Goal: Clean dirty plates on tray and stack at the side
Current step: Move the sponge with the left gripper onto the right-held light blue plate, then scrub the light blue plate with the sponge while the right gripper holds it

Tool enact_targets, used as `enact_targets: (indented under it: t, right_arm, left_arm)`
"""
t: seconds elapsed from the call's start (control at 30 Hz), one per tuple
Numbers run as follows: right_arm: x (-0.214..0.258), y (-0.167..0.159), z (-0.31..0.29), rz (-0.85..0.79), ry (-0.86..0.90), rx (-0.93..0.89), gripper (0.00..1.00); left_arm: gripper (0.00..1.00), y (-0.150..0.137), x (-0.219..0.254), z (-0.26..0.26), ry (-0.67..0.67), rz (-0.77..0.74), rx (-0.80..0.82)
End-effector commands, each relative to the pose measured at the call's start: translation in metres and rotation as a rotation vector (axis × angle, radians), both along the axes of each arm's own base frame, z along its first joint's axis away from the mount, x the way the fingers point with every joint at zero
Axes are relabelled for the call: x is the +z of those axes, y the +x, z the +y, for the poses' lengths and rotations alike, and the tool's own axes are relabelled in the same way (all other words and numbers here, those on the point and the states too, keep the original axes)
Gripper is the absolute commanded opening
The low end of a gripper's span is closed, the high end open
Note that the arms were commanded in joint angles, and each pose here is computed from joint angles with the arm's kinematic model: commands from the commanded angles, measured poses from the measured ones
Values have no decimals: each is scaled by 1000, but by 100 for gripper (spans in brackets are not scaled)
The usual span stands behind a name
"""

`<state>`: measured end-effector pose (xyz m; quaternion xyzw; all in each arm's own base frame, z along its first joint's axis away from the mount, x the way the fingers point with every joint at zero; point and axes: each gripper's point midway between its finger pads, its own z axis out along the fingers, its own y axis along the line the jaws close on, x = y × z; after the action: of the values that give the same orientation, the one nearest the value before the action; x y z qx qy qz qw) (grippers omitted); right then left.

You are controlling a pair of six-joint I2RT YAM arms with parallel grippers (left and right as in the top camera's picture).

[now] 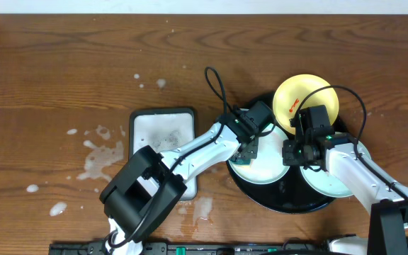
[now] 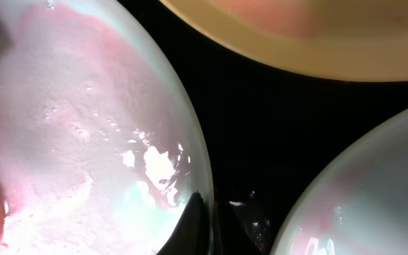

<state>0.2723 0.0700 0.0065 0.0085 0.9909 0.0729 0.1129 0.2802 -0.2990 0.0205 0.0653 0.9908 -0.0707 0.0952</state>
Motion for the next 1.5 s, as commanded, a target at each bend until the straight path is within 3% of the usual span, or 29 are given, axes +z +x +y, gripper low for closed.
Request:
enact_targets:
  t: [0.0, 0.17, 0.67, 0.9, 1.07, 1.23, 1.33, 1.47]
  right_arm:
    - [0, -3, 6, 13, 14, 14, 1]
    - [0, -3, 6, 13, 14, 14, 1]
    - [0, -3, 5, 13, 14, 14, 1]
    - [0, -3, 5, 13, 14, 14, 1]
    - [0, -3, 5, 13, 14, 13, 1]
    - [0, -3, 5, 18, 20, -12, 1]
    - [0, -4, 6, 18, 20, -12, 1]
    - [-1, -5, 5, 26, 19, -12, 1]
  left_arm:
    - [7, -12, -22, -14, -100, 125, -23]
    - [8, -18, -15, -62, -329, 192, -60]
    - [8, -66, -25, -91, -436, 397, -140]
    - [7, -74, -35, -62, -327, 451, -121]
    - [7, -45, -51, 10, -21, 356, 45]
    - [7, -2, -30, 70, 238, 165, 164]
    - [8, 11, -21, 72, 256, 101, 170]
    - [7, 9, -24, 54, 170, 129, 158]
